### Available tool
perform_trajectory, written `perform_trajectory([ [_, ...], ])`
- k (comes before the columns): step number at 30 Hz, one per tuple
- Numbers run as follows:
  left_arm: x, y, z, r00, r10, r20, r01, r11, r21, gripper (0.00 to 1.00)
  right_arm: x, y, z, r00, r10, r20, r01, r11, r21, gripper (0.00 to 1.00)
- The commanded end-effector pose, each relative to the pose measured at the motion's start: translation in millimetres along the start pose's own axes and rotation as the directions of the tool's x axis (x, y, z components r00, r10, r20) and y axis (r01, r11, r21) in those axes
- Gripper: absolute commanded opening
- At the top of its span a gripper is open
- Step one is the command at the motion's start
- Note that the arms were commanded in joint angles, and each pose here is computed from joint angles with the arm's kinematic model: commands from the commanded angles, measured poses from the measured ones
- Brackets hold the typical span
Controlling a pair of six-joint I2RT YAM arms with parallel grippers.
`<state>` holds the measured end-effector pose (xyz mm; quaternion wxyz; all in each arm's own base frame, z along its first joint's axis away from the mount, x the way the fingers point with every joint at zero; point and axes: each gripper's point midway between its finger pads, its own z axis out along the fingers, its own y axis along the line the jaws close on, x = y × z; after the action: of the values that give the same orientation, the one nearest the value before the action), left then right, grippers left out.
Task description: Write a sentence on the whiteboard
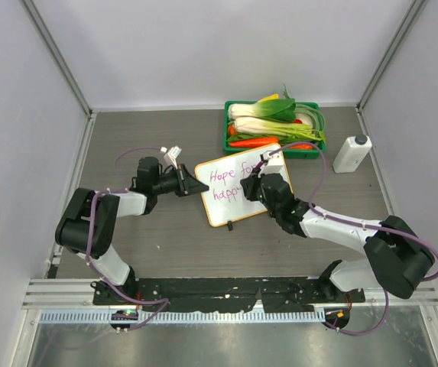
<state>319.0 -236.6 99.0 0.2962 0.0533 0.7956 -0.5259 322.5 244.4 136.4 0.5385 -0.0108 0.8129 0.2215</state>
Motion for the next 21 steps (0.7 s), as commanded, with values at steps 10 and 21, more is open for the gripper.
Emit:
perform_trajectory([
  [10,25,50,-5,0.999,-0.042,-0.028,0.036,0.979,-0.201,0.0,-4,-11,-13,1.0,0.016,0.026,-0.017,0.999,0.027,0.02],
  [21,24,50,-5,0.999,-0.04,-0.027,0.034,0.979,-0.2,0.0,-46,8,-14,0.994,0.029,0.101,-0.029,1.0,-0.002,0.01],
])
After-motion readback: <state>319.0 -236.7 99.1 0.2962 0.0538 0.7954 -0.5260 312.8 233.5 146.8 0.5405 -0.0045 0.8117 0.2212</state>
